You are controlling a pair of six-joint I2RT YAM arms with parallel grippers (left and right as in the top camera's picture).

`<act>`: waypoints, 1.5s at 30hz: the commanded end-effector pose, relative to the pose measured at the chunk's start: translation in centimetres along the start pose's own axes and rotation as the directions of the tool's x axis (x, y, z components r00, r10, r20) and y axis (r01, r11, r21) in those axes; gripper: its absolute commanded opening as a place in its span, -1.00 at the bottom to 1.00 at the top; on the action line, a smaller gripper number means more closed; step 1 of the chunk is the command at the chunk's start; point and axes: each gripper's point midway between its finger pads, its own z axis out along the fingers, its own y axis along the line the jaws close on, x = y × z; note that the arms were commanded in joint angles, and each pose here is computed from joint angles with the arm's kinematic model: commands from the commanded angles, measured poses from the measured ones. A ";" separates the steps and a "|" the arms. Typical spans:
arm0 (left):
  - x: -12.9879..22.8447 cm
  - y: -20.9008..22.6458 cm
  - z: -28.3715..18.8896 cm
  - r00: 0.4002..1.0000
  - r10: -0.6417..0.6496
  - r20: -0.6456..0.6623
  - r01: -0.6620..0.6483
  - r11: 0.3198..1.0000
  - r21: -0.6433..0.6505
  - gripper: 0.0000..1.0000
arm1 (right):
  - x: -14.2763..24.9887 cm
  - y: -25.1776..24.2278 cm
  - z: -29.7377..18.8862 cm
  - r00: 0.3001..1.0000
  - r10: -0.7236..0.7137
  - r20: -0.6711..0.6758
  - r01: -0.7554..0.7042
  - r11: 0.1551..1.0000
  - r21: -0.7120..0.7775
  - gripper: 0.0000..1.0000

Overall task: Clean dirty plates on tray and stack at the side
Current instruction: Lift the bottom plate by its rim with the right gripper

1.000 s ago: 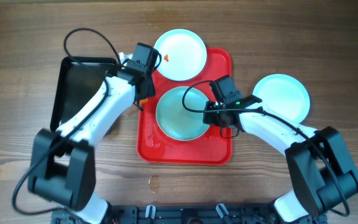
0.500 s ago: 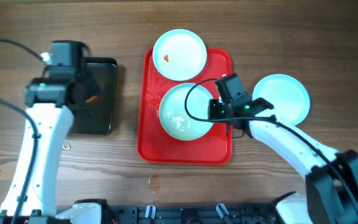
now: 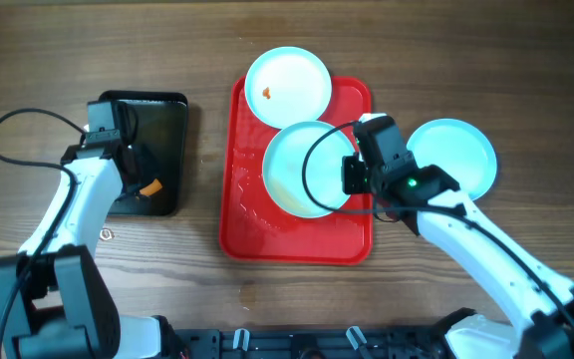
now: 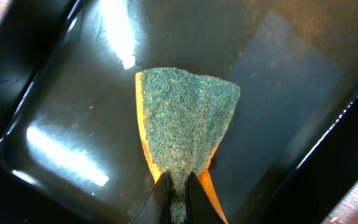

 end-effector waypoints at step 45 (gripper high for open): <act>-0.2 -0.2 0.6 1.000 0.031 -0.007 -0.031 0.999 0.010 1.00 | -5.7 6.1 -13.0 0.675 -0.651 0.348 0.297 0.671 0.679 -0.91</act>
